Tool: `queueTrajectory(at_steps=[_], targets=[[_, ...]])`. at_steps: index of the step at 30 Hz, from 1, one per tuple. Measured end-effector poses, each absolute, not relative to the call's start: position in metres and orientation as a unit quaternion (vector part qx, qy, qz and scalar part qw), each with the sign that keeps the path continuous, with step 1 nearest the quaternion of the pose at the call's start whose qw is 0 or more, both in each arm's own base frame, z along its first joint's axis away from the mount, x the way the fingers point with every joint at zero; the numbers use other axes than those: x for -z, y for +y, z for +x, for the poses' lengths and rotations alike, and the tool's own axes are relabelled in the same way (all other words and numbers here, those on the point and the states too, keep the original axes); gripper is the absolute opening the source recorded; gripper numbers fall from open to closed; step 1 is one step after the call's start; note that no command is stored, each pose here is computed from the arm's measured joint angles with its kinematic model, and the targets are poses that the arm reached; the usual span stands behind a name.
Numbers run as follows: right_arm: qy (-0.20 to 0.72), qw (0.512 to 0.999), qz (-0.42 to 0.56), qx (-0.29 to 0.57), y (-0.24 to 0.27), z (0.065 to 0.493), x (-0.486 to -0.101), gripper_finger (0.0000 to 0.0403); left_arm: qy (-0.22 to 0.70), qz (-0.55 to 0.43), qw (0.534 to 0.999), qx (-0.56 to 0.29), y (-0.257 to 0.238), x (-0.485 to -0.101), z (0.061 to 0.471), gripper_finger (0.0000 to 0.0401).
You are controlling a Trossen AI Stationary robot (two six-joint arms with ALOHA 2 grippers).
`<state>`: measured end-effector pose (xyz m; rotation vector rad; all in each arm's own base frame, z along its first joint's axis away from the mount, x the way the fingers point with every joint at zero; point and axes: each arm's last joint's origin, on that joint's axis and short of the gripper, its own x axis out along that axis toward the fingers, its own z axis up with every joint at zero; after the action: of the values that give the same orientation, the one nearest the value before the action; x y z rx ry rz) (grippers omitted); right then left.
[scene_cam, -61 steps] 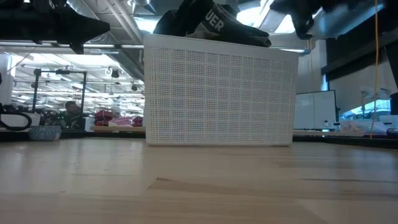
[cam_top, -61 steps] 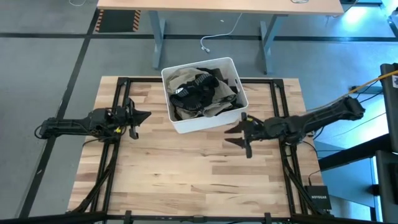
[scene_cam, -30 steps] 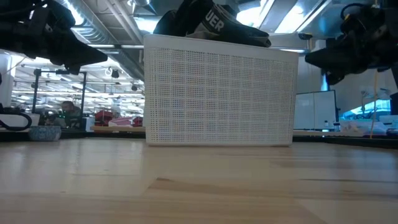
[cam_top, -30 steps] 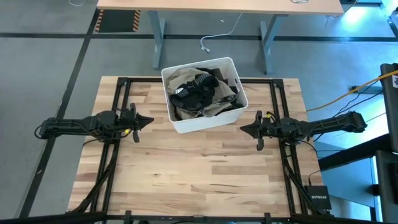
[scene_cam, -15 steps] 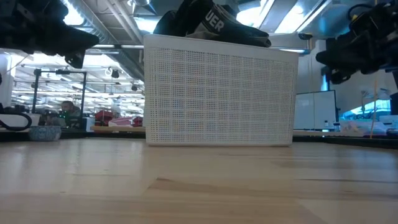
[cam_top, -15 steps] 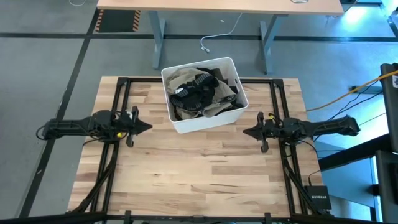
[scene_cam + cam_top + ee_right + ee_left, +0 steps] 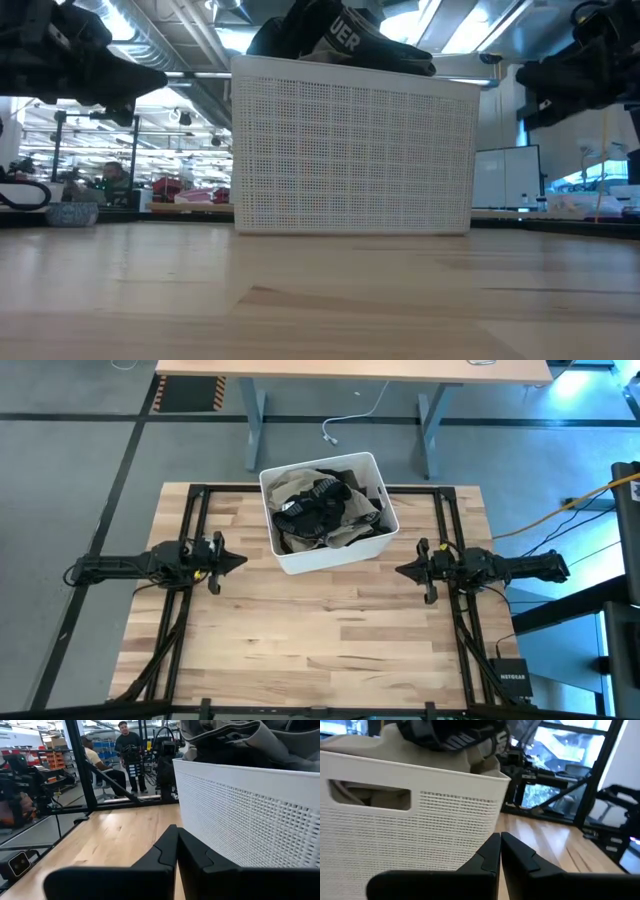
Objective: Sort clothes
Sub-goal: Return to Home Position
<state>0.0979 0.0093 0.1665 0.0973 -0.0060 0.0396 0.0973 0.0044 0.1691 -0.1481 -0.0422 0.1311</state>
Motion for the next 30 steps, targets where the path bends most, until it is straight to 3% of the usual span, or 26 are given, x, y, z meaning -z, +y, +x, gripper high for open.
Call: queueTrajectory(at_steps=[30], targets=[[0.000,0.996,0.089,-0.020,0.0093,0.0983,-0.1662,0.0031,-0.022,-0.102,0.992,-0.067,0.0046,-0.1690,0.0974,0.0008]])
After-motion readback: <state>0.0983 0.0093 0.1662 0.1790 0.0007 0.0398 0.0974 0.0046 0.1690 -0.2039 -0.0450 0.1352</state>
